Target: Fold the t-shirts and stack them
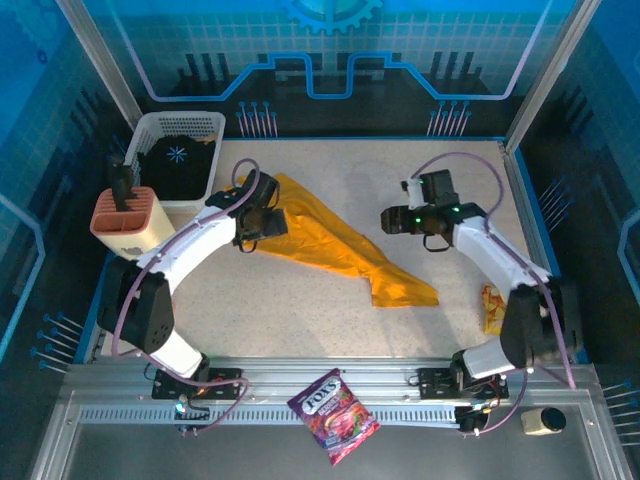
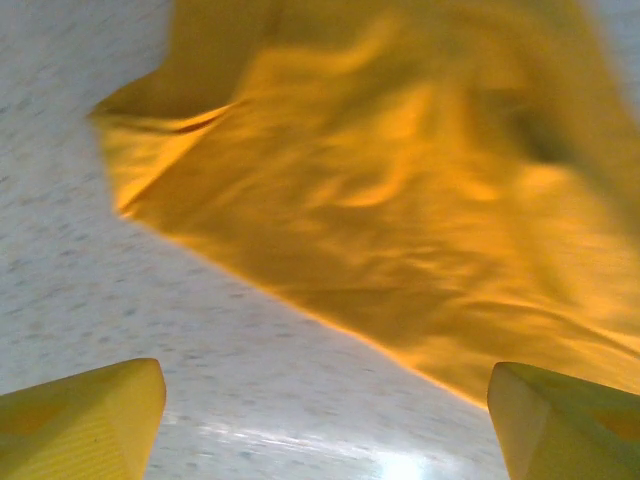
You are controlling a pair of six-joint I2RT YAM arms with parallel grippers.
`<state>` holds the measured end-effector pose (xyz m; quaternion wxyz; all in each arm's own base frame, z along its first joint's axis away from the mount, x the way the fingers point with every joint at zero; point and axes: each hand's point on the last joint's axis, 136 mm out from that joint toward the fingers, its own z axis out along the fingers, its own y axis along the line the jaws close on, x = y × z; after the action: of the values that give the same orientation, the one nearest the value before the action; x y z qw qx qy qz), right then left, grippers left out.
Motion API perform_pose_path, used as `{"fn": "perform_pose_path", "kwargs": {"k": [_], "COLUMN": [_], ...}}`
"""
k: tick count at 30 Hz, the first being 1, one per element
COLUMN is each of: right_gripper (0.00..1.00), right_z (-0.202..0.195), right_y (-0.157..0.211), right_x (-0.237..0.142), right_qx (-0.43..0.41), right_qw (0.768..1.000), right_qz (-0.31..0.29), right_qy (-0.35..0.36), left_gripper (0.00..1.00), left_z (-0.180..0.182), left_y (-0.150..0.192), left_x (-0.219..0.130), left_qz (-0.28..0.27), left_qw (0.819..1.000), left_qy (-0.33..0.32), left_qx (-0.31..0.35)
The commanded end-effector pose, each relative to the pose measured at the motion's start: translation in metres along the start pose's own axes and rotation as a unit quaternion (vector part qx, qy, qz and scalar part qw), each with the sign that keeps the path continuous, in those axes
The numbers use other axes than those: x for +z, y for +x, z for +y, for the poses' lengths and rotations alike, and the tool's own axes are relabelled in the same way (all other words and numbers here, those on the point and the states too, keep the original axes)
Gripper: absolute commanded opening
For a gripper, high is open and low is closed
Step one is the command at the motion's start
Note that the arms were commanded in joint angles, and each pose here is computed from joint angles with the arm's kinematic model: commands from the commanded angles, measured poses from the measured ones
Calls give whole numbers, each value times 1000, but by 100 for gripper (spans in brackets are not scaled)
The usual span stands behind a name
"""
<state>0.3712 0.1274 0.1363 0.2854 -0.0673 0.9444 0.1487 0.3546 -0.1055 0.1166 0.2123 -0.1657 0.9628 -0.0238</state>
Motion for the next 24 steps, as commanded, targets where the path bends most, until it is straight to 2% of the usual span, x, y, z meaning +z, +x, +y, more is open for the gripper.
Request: {"fn": "perform_pose_path", "kwargs": {"k": [1, 9, 15, 17, 20, 22, 24], "right_gripper": [72, 69, 63, 60, 55, 50, 43], "right_z": [17, 42, 41, 37, 33, 32, 31], "right_y": [6, 39, 55, 55, 55, 54, 54], "right_x": [21, 84, 111, 115, 119, 121, 124], "right_qx": [12, 15, 18, 20, 21, 21, 22], "right_qw": [999, 993, 988, 987, 987, 986, 986], "right_qz": [39, 121, 153, 153, 155, 156, 158], "right_qy": [-7, -3, 23, 34, 46, 50, 52], "left_gripper": [84, 85, 86, 83, 68, 51, 27], "left_z": [23, 62, 71, 68, 56, 51, 48], "left_y": [-11, -35, -50, -51, -51, -50, -49], "left_x": [19, 57, 91, 104, 120, 125, 126], "left_qz": [-21, -45, -32, -22, -1, 7, 12], "left_qw": [999, 989, 988, 989, 993, 994, 994], "left_qy": [-40, -142, -150, -142, -118, -110, -105], "left_qx": [-21, -19, -31, -28, -25, -27, -30]}}
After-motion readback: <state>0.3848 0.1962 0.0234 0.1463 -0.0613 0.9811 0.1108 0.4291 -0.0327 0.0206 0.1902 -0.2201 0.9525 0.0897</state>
